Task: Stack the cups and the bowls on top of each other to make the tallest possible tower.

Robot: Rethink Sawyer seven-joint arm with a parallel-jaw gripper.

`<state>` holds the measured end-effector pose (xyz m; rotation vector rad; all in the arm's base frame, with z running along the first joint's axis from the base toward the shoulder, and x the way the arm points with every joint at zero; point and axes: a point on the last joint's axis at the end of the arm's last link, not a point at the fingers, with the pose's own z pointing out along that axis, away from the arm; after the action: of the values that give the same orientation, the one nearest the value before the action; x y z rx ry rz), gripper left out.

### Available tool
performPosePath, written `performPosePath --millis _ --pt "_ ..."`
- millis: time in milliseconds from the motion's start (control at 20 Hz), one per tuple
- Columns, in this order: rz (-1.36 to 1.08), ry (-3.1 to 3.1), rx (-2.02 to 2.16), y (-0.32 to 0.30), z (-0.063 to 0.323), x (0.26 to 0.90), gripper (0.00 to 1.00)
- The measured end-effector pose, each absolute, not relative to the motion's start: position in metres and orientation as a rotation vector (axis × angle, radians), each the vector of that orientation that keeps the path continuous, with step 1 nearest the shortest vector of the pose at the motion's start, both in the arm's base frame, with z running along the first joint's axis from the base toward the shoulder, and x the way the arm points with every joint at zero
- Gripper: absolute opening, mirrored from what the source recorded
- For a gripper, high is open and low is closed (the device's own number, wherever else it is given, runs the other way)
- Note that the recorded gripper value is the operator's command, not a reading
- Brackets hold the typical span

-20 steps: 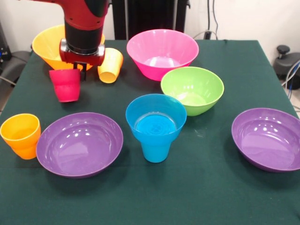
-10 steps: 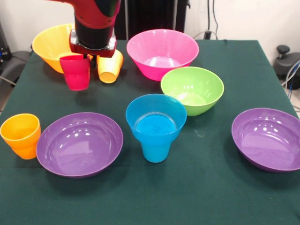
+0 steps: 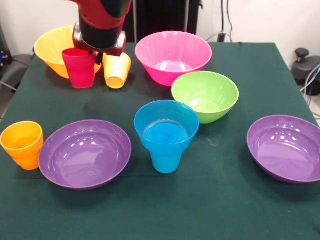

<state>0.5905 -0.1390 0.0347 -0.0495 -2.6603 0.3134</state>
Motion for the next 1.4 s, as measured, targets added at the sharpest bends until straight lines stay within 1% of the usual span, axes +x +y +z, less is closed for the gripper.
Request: performPosePath --millis 550,850,1100,1400 --pt "0.249 -2.654 -0.15 -0.131 0.055 0.637 0.0" --pt "0.207 -2.62 -0.186 -0.116 0.064 0.666 0.0" --pt "0.184 -2.578 -0.189 -0.099 0.073 0.679 0.0" --pt "0.151 -2.492 -0.205 -0.085 0.095 0.689 0.0"
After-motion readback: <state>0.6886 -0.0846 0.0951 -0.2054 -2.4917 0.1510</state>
